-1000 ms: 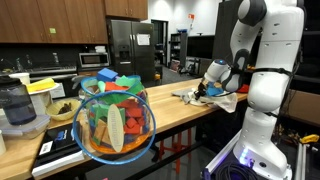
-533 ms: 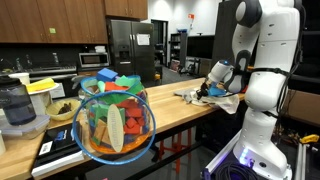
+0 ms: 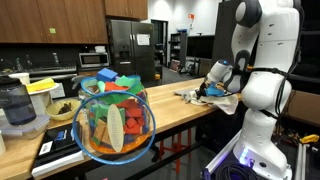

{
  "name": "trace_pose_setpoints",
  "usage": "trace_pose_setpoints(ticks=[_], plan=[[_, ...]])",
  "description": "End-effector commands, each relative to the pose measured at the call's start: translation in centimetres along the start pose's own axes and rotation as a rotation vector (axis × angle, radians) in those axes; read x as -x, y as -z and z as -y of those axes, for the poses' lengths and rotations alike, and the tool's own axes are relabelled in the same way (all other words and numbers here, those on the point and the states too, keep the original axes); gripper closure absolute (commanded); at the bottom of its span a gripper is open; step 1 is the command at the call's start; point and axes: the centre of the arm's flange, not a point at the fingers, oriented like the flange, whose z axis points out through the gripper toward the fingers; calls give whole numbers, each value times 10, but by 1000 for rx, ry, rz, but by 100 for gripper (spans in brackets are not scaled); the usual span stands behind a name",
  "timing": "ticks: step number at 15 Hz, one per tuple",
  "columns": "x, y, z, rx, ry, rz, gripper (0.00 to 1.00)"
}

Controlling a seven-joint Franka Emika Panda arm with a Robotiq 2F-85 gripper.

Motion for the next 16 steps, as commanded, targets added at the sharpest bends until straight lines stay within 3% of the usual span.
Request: trace_pose_setpoints(ticks=[1, 8, 16], plan=[[-7, -64, -39, 2, -50, 145, 99], [-54, -72, -37, -15, -26, 140, 99], [-93, -88, -63, 12, 99, 125, 99]])
